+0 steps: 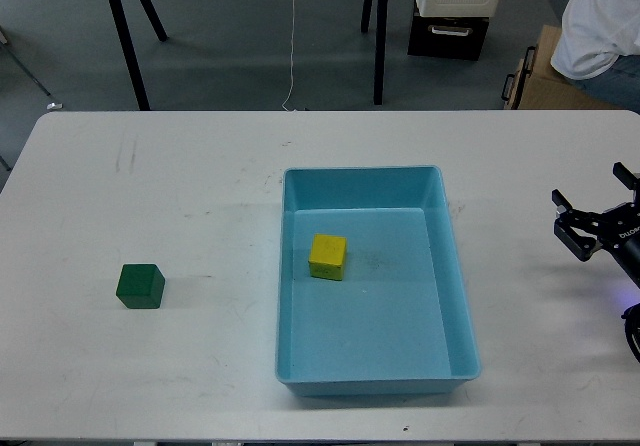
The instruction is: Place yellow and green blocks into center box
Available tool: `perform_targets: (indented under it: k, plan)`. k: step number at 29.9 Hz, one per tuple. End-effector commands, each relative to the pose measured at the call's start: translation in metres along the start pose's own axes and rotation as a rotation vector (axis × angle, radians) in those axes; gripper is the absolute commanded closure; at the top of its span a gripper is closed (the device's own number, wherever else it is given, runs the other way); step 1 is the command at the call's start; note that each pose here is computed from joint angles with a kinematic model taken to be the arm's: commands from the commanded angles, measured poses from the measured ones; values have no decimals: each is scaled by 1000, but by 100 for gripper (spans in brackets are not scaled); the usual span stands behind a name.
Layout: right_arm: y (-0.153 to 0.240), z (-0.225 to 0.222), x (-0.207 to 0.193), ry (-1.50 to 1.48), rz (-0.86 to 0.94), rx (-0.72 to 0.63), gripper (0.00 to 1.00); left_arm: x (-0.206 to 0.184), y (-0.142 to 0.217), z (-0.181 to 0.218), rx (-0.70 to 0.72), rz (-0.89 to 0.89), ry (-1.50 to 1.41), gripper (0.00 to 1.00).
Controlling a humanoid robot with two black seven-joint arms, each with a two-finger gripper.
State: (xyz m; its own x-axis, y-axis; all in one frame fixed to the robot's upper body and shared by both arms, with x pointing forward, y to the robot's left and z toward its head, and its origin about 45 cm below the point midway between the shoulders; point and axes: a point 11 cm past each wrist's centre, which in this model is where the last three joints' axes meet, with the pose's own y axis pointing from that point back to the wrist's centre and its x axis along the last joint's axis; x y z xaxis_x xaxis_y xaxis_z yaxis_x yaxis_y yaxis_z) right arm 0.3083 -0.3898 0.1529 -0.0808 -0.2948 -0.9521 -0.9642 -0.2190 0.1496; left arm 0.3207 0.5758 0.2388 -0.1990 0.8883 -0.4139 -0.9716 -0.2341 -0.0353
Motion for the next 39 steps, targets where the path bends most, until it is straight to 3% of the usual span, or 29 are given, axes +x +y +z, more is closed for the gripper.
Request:
perform_targets:
  k: [1,6,11,18,27,31,39]
  plan:
    - [-1,1,-1,6,-3,-5,3,-31,-6,20,58,-178,-229,0]
    - [-2,1,-2,16,-8,-9,3,-110,-7,62,66,-490,-518,0]
    - [-1,-1,-3,21,-7,-6,3,-159,14,27,196,-746,-906,0]
    - [-1,1,-1,23,-4,-11,3,-169,50,-39,354,-978,-1358,0]
    - [-1,-2,-3,30,-9,-6,3,-141,64,-72,523,-1009,-1641,0]
    - [-1,0,-3,27,-10,-9,3,-150,81,-88,545,-1080,-1646,0]
    - [-1,1,-5,27,-15,-13,3,-130,80,-96,624,-942,-1780,0]
